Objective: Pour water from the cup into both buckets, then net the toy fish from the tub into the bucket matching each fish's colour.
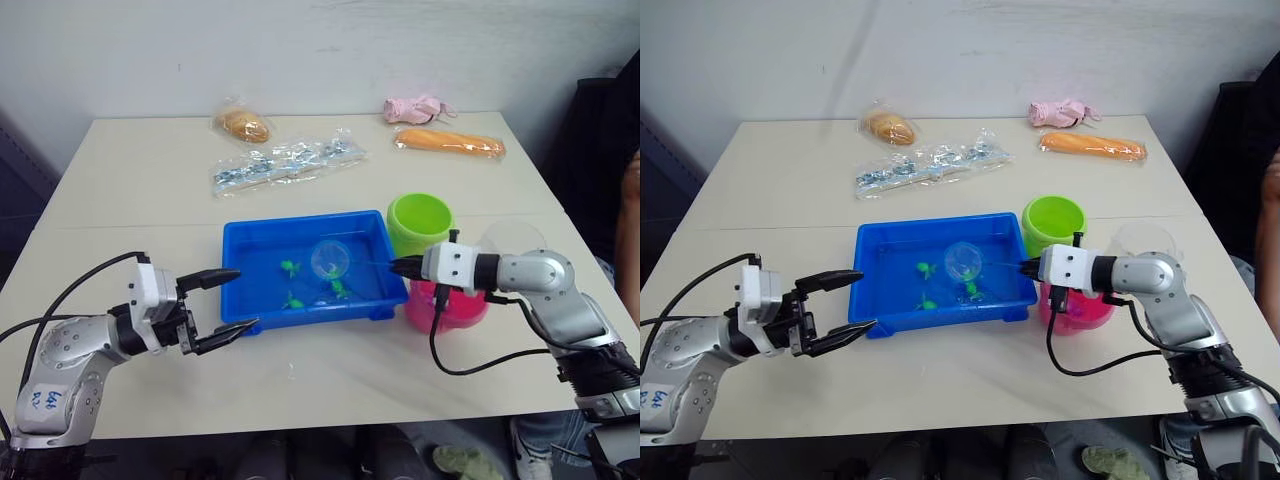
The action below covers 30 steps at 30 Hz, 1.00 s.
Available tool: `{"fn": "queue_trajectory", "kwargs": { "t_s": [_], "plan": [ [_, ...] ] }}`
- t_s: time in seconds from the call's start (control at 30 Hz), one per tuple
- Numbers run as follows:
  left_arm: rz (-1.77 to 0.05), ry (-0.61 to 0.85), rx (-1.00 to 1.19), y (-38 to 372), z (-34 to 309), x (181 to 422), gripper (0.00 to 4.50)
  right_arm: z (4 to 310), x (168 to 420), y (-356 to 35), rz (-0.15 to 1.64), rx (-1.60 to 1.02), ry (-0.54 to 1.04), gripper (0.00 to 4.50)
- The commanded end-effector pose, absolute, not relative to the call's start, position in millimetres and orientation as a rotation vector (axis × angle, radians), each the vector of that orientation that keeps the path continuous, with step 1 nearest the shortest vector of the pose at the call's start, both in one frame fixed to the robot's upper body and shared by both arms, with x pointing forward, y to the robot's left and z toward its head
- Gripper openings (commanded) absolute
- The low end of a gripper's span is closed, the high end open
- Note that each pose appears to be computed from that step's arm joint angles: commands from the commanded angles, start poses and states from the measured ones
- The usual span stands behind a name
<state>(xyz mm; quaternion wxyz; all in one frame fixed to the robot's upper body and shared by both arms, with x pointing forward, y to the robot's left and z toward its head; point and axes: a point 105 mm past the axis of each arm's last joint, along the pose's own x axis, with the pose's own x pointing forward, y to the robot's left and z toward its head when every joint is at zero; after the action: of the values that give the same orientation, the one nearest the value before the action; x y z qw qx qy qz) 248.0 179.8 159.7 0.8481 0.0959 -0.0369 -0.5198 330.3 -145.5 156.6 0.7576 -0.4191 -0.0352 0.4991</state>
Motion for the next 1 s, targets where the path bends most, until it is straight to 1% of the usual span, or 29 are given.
{"fn": "queue_trajectory", "kwargs": {
  "t_s": [0.03,0.13,0.53,0.8,0.93,1.0],
  "plan": [
    [-1.11,-0.102,0.212,178.3,166.7,247.4,4.47,173.6,333.0,-151.6,1.043,-0.951,-0.131,0.0],
    [-1.112,-0.103,0.212,178.2,166.9,248.2,4.47,168.8,333.3,-155.9,1.048,-0.994,-0.11,0.0],
    [-1.111,-0.109,0.208,175.8,166.6,249.9,4.47,158.0,338.0,-161.2,1.015,-1.022,-0.079,0.0],
    [-1.113,-0.111,0.207,175.5,166.0,250.4,4.47,149.2,327.5,-156.0,1.102,-1.057,-0.06,0.0],
    [-1.118,-0.111,0.206,175.2,165.8,250.6,4.47,144.2,318.1,-150.6,1.164,-1.026,-0.03,0.0],
    [-1.121,-0.112,0.205,174.9,165.7,250.8,4.47,144.0,314.0,-147.3,1.182,-0.964,-0.008,0.0]
  ]
}}
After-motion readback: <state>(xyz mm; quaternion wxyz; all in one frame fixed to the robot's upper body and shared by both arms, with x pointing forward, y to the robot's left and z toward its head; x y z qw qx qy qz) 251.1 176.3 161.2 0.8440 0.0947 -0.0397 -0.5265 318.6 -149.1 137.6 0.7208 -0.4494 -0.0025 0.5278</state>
